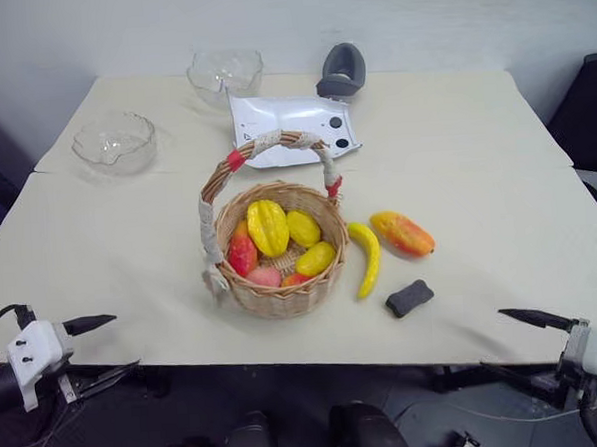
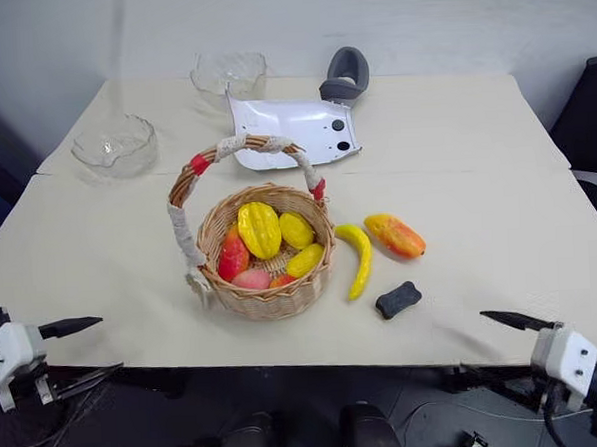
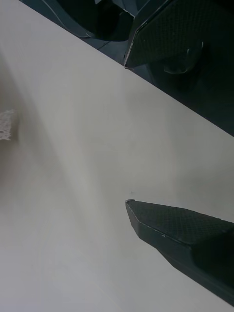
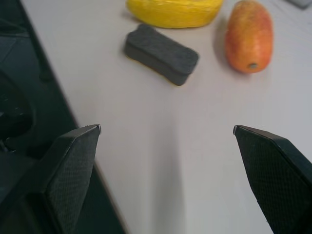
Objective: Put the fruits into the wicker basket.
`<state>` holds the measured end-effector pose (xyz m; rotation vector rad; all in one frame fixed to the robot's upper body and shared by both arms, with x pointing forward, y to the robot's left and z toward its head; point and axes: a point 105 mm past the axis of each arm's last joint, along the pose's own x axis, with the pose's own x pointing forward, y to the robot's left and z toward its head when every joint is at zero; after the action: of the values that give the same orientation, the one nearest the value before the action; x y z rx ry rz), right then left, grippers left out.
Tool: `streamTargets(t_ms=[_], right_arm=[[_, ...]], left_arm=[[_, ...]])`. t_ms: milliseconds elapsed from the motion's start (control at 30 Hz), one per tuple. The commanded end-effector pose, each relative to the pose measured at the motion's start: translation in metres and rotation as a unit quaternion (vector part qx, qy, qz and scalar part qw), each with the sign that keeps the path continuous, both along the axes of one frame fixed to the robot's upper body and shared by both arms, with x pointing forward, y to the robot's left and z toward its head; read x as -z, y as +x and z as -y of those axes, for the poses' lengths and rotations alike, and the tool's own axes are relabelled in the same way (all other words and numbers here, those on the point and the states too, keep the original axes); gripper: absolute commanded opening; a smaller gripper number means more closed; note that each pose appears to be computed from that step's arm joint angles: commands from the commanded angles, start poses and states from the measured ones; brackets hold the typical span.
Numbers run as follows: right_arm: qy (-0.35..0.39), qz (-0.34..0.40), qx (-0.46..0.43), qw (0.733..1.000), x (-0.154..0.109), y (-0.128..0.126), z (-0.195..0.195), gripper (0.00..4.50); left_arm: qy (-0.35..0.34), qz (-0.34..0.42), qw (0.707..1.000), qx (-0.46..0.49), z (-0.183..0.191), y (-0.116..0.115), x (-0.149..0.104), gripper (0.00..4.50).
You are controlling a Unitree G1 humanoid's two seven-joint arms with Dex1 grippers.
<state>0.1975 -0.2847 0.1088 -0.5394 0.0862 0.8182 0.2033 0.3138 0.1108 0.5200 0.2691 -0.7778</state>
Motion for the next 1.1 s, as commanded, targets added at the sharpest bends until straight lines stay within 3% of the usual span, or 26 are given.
streamTargets(t_ms=[33, 133, 300, 400, 567, 767, 867, 1100], right_arm=[[-0.008, 0.018, -0.024, 1.000, -0.007, 0.007, -0.003, 4.47], [-0.007, 0.020, -0.033, 0.999, -0.008, 0.007, -0.007, 4.47], [-0.014, 0.018, -0.076, 0.997, -0.020, 0.009, -0.023, 4.47], [-0.040, 0.000, -0.127, 0.991, -0.031, 0.024, -0.041, 4.47], [-0.073, -0.073, -0.189, 0.977, -0.027, 0.060, -0.083, 4.47], [-0.127, -0.120, -0.259, 0.950, -0.006, 0.082, -0.112, 4.47], [-0.142, -0.146, -0.268, 0.942, 0.000, 0.091, -0.117, 3.88], [-0.158, -0.177, -0.319, 0.918, 0.002, 0.079, -0.109, 1.71]], left_arm=[[-0.014, 0.033, 0.999, 0.003, 0.007, 0.011, -0.011, 4.50], [-0.044, 0.024, 0.999, 0.011, 0.016, 0.012, -0.011, 4.50], [-0.124, -0.061, 0.988, 0.068, 0.045, 0.005, -0.019, 4.50], [-0.141, -0.082, 0.979, 0.125, 0.072, 0.001, -0.030, 4.50], [-0.152, -0.083, 0.963, 0.209, 0.115, -0.003, -0.038, 4.50], [-0.140, -0.081, 0.962, 0.222, 0.118, -0.005, -0.038, 4.50], [-0.133, -0.075, 0.961, 0.230, 0.117, -0.008, -0.041, 4.50], [-0.111, -0.048, 0.959, 0.257, 0.122, -0.011, -0.055, 4.50]])
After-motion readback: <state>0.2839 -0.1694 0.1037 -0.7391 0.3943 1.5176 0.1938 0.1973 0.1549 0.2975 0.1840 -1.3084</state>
